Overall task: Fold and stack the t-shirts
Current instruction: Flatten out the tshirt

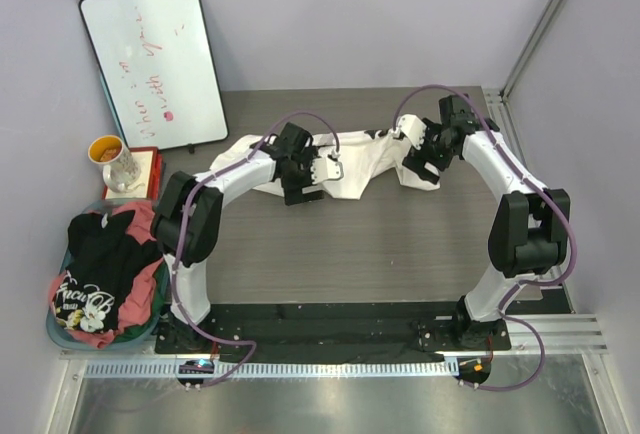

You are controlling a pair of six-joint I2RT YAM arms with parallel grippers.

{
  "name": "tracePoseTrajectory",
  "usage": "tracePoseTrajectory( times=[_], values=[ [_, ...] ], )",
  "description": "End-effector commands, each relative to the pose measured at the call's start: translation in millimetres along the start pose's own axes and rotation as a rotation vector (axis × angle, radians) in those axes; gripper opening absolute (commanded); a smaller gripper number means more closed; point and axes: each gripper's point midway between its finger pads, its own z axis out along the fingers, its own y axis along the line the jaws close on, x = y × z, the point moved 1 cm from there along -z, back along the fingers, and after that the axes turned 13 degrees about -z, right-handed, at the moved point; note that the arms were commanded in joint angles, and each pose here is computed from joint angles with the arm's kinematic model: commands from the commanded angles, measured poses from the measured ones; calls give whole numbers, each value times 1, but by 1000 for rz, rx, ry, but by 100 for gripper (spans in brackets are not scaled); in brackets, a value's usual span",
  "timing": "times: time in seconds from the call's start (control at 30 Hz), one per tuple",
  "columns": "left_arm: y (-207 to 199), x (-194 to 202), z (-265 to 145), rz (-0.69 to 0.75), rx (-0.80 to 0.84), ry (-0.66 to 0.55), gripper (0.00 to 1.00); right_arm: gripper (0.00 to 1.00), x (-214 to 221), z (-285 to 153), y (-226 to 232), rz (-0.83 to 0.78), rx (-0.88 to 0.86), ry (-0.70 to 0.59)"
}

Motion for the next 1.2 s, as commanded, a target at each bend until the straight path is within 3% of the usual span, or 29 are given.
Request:
tracePoseTrajectory(
  times=[0.0,0.5,0.6,0.7,0.73,0.77,0.97,1.17],
  values=[
    [-9,-25,0,0,43,-68,92,89,-6,-6,-18,-18,37,-22],
    [-6,-6,41,-23,8,44,83,88,-2,-8,-31,-10,56,-34],
    [-6,-1,46,-20,8,64,75,88,-1,-7,-32,-11,54,-33],
    [-5,1,48,-17,10,75,42,88,0,-8,-34,-9,60,-34],
    [-7,4,47,-17,15,87,18,88,1,-7,-34,-9,60,-32],
    [-5,4,46,-18,12,88,0,88,1,-7,-34,-10,59,-32],
    [25,1,14,-65,-85,67,0,88,17,-1,-17,-23,21,12],
    [88,-21,-63,-177,-256,-35,0,89,32,5,24,-2,-176,17]
  ],
)
